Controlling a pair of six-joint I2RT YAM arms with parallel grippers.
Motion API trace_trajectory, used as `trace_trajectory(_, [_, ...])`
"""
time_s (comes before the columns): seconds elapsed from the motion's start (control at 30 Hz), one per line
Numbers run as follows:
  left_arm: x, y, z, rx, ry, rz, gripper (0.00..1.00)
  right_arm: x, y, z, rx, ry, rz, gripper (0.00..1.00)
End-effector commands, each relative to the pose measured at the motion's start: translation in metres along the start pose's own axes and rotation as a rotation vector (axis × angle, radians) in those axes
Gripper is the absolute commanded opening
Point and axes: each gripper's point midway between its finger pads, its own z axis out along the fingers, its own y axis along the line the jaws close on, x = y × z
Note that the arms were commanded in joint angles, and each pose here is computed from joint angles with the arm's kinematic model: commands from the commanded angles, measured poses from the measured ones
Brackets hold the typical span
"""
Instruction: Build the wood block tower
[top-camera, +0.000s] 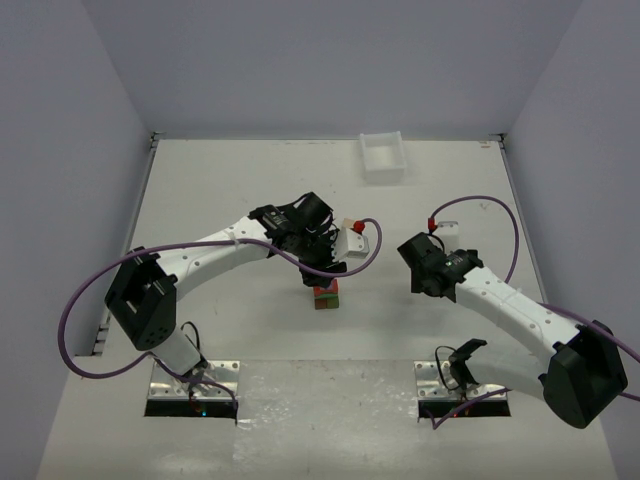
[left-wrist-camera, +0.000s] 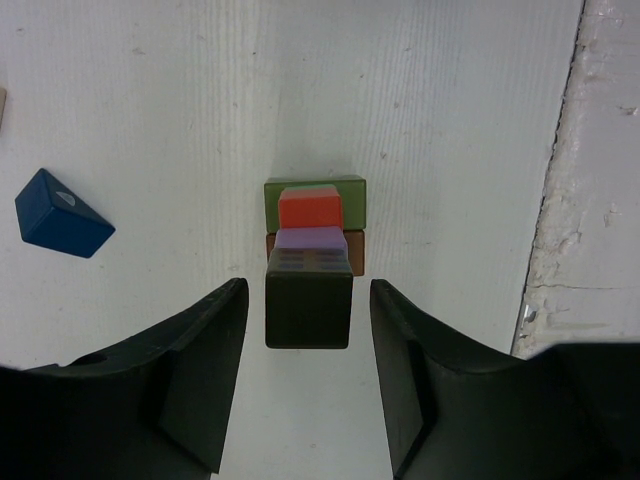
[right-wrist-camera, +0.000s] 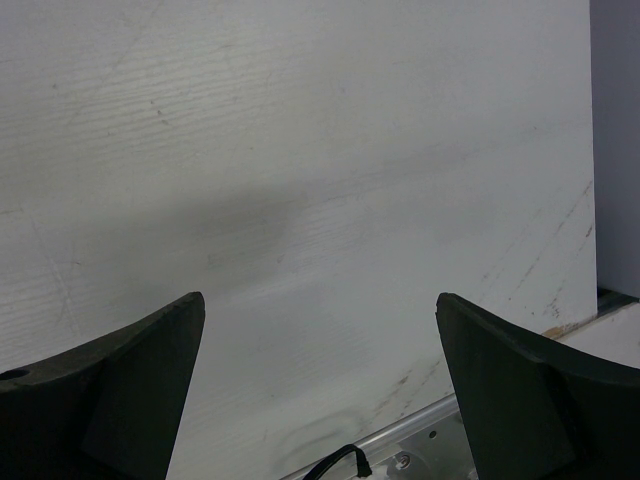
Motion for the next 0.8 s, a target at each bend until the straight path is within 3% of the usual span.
trace_trajectory(0.0, [-0.0200, 0.0005, -0.0030, 0.007, -0.053, 0.046, 0.50, -0.0069, -0.0037, -0.0008, 0.019, -0.025, 0.032, 0.99])
trace_trajectory(0.2, [-0.0237, 0.0041, -0.0031, -0.013, -0.062, 0.039, 0.42, -0.0069, -0.0033, -0.0008, 0.017, -0.025, 0.031, 0.99])
trace_trajectory(0.77, [-0.0293, 0.0050, -0.0046, -0.010, -0.078, 0.044, 0.35, -0.0069, -0.0035, -0.0008, 0.017, -0.024, 0.026, 0.99])
